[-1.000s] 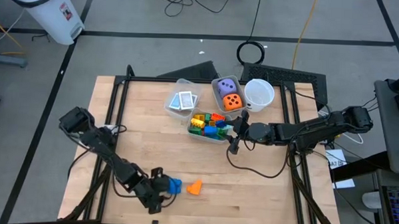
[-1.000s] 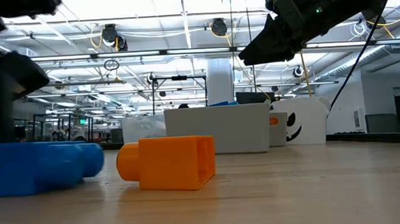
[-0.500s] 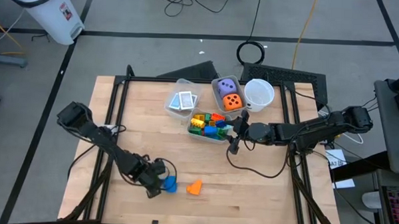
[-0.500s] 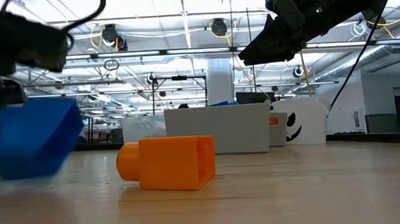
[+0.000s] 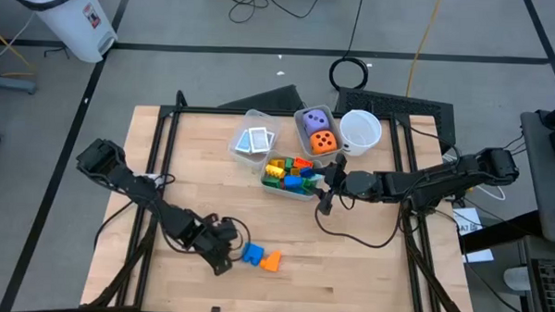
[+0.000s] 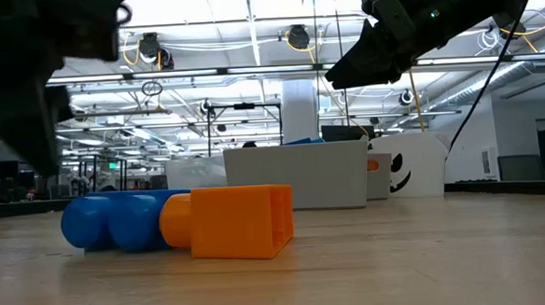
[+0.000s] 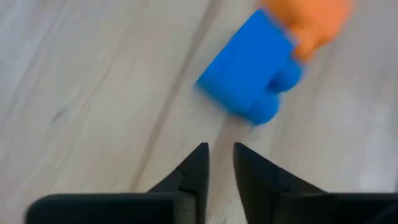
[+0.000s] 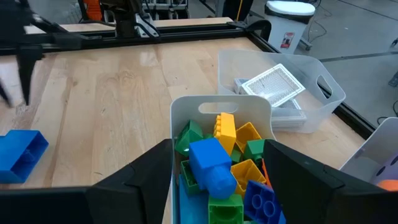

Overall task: Pick & Place Toys
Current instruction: Put the blue game piece into the bottom gray bin

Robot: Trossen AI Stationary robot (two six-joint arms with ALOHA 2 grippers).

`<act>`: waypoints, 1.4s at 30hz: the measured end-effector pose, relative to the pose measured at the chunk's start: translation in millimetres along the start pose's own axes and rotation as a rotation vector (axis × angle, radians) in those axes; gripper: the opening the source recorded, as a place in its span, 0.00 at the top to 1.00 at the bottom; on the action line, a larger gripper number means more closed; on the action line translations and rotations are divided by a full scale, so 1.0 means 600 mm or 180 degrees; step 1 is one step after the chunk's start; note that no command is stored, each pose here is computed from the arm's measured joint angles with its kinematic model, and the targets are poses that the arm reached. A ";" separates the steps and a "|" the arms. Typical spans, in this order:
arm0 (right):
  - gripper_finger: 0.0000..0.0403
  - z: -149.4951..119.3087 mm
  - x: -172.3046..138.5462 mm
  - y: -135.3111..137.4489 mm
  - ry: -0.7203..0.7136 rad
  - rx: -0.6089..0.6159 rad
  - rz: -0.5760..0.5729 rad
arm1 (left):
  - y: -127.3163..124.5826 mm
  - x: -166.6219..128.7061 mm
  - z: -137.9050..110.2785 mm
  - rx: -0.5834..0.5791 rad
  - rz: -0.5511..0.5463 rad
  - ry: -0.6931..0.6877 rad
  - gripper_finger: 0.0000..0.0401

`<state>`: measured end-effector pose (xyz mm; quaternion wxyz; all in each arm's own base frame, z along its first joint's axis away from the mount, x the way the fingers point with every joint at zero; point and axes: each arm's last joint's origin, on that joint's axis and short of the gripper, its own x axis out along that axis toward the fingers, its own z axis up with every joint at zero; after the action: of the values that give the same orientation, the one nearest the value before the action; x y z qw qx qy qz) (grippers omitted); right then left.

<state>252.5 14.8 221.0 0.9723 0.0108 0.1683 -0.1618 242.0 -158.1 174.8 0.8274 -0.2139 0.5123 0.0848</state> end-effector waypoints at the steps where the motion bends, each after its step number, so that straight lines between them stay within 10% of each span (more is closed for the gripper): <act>1: 0.44 0.000 0.000 0.000 -0.0001 0.0000 0.0000 | -0.003 0.000 0.006 0.0072 -0.0069 -0.0090 0.78; 19: 0.44 0.000 0.000 0.000 0.0002 -0.0001 0.0000 | -0.018 0.074 0.047 0.1794 -0.0211 -0.0713 0.20; 42: 0.44 0.000 0.000 0.000 0.0002 -0.0001 0.0001 | 0.010 0.125 0.052 0.1240 -0.0055 -0.0380 0.36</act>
<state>252.5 14.8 220.7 0.9723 0.0107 0.1687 -0.1616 299.6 -145.0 118.8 0.8827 -0.0488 0.4672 -0.0106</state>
